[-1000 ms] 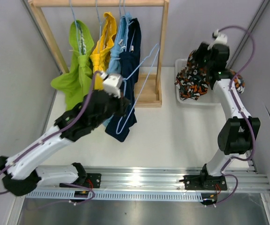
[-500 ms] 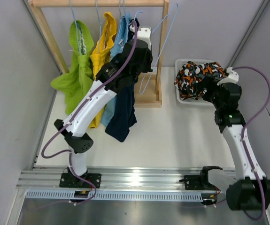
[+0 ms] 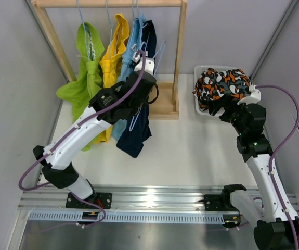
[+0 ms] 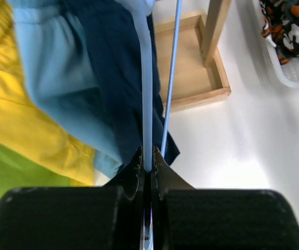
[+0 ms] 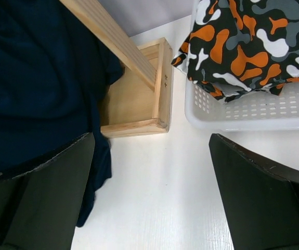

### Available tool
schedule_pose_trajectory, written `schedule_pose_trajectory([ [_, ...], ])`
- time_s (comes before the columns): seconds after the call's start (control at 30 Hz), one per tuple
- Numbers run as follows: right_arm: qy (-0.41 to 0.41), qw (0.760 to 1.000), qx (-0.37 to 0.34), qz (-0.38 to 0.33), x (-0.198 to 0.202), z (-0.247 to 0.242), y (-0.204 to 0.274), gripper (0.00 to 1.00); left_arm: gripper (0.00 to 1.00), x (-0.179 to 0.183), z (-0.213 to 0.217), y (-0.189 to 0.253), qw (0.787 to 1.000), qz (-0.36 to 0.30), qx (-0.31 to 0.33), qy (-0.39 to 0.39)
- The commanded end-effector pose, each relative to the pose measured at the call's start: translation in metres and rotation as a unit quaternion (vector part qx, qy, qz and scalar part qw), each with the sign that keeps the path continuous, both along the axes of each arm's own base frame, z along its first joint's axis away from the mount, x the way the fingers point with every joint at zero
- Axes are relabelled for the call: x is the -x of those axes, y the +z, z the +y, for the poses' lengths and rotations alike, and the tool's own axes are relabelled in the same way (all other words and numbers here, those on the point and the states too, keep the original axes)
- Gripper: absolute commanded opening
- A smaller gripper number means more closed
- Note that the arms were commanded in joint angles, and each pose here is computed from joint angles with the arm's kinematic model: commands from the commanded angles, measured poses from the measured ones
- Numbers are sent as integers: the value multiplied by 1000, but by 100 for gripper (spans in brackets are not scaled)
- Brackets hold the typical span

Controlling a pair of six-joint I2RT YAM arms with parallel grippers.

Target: Remove the shorts from the hanger

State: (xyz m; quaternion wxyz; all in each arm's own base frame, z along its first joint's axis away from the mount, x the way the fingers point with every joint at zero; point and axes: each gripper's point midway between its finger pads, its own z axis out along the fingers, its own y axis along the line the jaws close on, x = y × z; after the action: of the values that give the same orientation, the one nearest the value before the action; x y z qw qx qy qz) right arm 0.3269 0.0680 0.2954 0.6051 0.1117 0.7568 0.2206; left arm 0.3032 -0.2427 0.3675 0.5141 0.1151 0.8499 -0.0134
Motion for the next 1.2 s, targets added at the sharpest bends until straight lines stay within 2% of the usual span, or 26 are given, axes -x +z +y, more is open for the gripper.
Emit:
schedule_pose_trajectory([
  [0.0, 5, 1000, -10, -10, 1, 5, 8, 100, 0, -11, 9, 36, 998, -43, 13, 38],
  [0.1, 4, 1000, -3, -9, 4, 4, 9, 99, 0, -18, 18, 57, 996, -67, -1, 62],
  [0.2, 3, 1000, 5, -13, 8, 2, 10, 99, 0, -33, 3, 63, 996, -77, -1, 40],
  [0.33, 3, 1000, 2, -10, 9, 3, 8, 99, 0, -67, -23, 94, 990, -129, 50, 19],
  [0.37, 6, 1000, -1, -10, 10, 4, 9, 100, 0, -84, -30, 85, 991, -127, 44, 14],
  [0.47, 10, 1000, -4, -13, 15, 5, 11, 99, 0, -116, -52, 87, 984, -148, 98, -16],
  [0.7, 11, 1000, 2, -18, 27, 4, 11, 100, 0, -168, -78, 102, 964, -207, 161, -36],
  [0.9, 19, 1000, 8, -6, 31, 5, -3, 100, 0, -179, -92, 145, 936, -282, 202, -57],
  [1.17, 31, 1000, 4, -2, 31, 10, -13, 99, 0, -208, -104, 130, 927, -288, 231, -69],
])
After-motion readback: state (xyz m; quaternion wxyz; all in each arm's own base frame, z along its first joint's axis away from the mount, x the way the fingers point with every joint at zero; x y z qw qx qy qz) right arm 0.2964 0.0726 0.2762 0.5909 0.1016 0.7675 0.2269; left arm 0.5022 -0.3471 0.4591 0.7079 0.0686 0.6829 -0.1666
